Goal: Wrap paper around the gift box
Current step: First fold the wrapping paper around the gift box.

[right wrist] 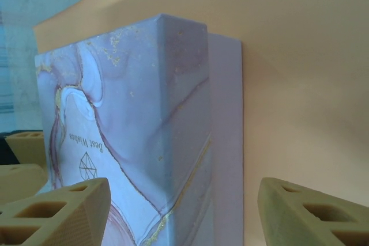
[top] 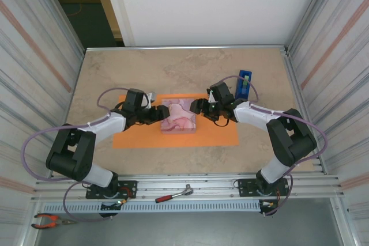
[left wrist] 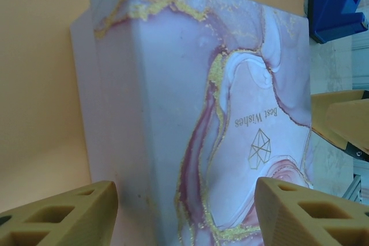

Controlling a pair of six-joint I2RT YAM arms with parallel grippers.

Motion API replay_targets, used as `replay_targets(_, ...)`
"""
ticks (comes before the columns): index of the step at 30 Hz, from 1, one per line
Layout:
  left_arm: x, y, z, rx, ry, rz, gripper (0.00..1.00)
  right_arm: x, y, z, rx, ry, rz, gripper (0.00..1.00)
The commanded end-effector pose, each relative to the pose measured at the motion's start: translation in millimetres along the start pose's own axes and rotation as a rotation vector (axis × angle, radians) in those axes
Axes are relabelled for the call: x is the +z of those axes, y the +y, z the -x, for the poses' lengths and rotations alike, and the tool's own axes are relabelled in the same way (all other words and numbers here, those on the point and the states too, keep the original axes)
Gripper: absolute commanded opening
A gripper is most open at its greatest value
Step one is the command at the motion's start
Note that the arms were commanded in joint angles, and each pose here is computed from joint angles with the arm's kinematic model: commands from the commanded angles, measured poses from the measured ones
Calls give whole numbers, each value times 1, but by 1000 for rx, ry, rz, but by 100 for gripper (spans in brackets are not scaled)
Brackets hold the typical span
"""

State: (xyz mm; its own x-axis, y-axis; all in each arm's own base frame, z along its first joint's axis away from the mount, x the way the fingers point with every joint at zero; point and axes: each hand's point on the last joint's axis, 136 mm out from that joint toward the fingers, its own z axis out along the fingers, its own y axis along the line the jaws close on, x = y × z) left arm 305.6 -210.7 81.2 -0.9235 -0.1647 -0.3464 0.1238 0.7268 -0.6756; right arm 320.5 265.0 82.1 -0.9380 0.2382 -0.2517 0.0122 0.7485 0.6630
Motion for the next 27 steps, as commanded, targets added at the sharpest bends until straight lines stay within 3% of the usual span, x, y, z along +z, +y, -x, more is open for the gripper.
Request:
replay_targets(1,1,-15,10,27,-13,-39,64,5,-2,-4,9,9,-4,66)
replay_targets(15,1,-15,12,46,-17,-7,64,-4,-9,-2,26,-12,-25,65)
replay_targets(23,-14,-12,22,75,-62,35,66,-71,-83,-3,118,-163,-246,71)
replay_targets(27,-8,-12,23,75,-47,26,66,-95,-127,-19,188,-176,-313,72)
